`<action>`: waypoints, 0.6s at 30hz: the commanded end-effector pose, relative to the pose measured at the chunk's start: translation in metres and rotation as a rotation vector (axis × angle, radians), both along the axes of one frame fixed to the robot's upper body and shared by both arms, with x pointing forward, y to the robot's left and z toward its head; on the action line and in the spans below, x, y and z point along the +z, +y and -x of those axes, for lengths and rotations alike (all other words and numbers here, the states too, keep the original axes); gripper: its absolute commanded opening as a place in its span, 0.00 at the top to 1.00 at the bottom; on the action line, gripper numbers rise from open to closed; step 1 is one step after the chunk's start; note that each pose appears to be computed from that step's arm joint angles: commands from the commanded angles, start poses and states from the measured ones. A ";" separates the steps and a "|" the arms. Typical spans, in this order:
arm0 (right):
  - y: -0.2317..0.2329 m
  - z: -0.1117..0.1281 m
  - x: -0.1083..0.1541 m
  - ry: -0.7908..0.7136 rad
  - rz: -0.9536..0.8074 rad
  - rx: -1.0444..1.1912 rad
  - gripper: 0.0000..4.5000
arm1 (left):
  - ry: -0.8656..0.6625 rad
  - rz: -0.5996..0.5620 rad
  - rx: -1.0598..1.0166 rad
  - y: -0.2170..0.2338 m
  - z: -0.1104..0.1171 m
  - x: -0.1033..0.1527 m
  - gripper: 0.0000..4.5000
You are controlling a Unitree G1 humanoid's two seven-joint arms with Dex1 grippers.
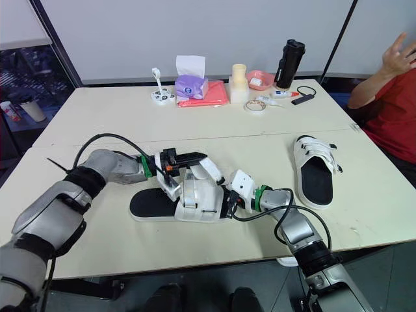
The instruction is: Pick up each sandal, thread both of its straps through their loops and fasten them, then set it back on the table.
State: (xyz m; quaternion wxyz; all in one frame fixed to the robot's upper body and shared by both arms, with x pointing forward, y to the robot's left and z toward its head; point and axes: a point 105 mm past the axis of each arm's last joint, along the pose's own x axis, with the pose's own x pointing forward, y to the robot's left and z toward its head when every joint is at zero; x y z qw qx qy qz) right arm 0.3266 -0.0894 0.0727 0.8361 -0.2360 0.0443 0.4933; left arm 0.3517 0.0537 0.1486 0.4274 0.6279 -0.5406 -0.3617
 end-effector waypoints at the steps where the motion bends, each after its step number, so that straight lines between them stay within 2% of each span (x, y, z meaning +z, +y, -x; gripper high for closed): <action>1: -0.028 0.011 -0.065 0.207 0.162 -0.086 1.00 | -0.081 0.013 -0.106 -0.002 0.007 0.007 0.99; 2: -0.028 0.011 -0.065 0.205 0.162 -0.086 1.00 | -0.086 0.011 -0.115 -0.001 0.007 0.007 0.99; 5: -0.028 0.010 -0.065 0.204 0.162 -0.087 1.00 | -0.098 0.005 -0.122 0.003 0.006 0.005 0.81; 12: -0.027 0.009 -0.066 0.204 0.161 -0.086 1.00 | -0.096 0.062 -0.122 0.010 0.005 0.015 0.04; 18: -0.028 0.009 -0.067 0.205 0.164 -0.086 1.00 | -0.071 0.145 -0.054 0.029 0.002 0.034 0.04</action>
